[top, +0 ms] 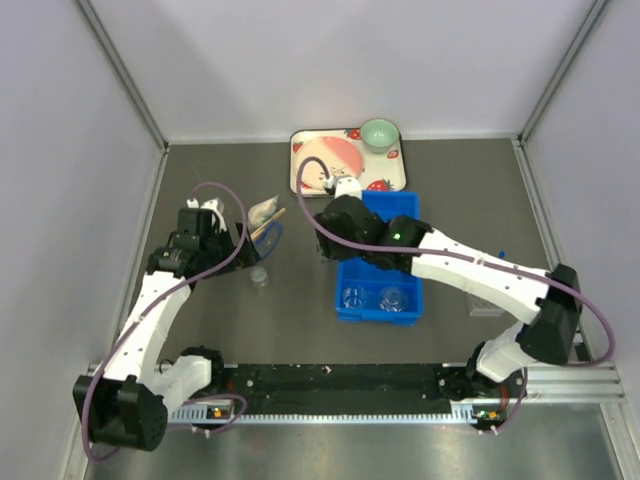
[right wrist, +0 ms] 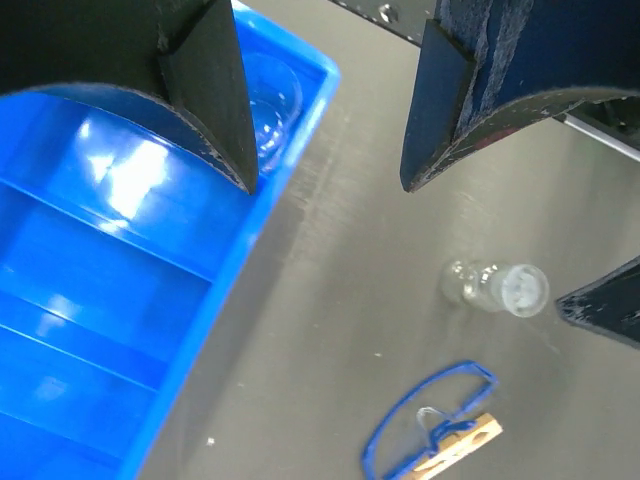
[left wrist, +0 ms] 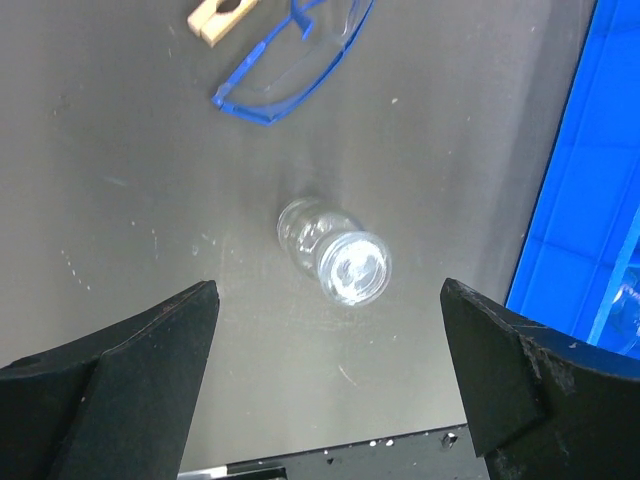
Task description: Organize the chemistry lab equipment
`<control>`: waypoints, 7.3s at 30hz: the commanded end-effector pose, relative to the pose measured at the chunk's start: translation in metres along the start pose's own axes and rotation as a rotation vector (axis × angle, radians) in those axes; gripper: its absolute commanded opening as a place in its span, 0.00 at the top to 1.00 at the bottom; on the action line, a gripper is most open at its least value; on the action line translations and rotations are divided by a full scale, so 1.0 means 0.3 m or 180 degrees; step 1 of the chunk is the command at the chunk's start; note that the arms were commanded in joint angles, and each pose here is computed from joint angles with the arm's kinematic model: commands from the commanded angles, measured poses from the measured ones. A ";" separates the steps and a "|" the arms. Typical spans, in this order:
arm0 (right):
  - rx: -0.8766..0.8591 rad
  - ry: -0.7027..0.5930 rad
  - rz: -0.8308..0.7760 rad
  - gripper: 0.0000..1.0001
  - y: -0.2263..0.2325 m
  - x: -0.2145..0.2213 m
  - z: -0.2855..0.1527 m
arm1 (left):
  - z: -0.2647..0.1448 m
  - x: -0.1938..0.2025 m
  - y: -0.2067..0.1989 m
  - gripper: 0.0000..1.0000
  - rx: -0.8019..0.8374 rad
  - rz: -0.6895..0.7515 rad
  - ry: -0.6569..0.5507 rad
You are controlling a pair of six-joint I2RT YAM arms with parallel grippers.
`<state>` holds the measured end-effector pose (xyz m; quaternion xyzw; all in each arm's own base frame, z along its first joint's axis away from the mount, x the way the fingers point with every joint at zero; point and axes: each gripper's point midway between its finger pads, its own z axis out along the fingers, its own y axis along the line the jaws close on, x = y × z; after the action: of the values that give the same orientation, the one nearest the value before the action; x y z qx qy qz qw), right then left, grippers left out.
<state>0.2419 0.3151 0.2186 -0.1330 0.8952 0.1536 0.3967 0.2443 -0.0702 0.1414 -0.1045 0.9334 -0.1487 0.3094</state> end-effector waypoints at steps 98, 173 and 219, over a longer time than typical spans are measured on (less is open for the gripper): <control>0.0889 -0.0518 0.1009 0.41 -0.621 0.139 -0.231 | 0.095 0.012 -0.877 0.80 0.0361 0.1320 0.0498; 0.0817 -0.0419 0.0930 0.35 -0.627 0.223 -0.205 | 0.428 0.275 -0.798 0.32 -0.0212 0.1602 0.0926; 0.0545 -0.0309 0.0808 0.36 -0.546 0.152 -0.126 | 0.108 -0.180 -0.434 0.32 -0.0408 0.1021 0.0221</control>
<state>0.2270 0.1341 0.1415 0.0228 0.9179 0.1027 0.3827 0.3059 -0.1960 0.1874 0.0465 0.9610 -0.0259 0.2714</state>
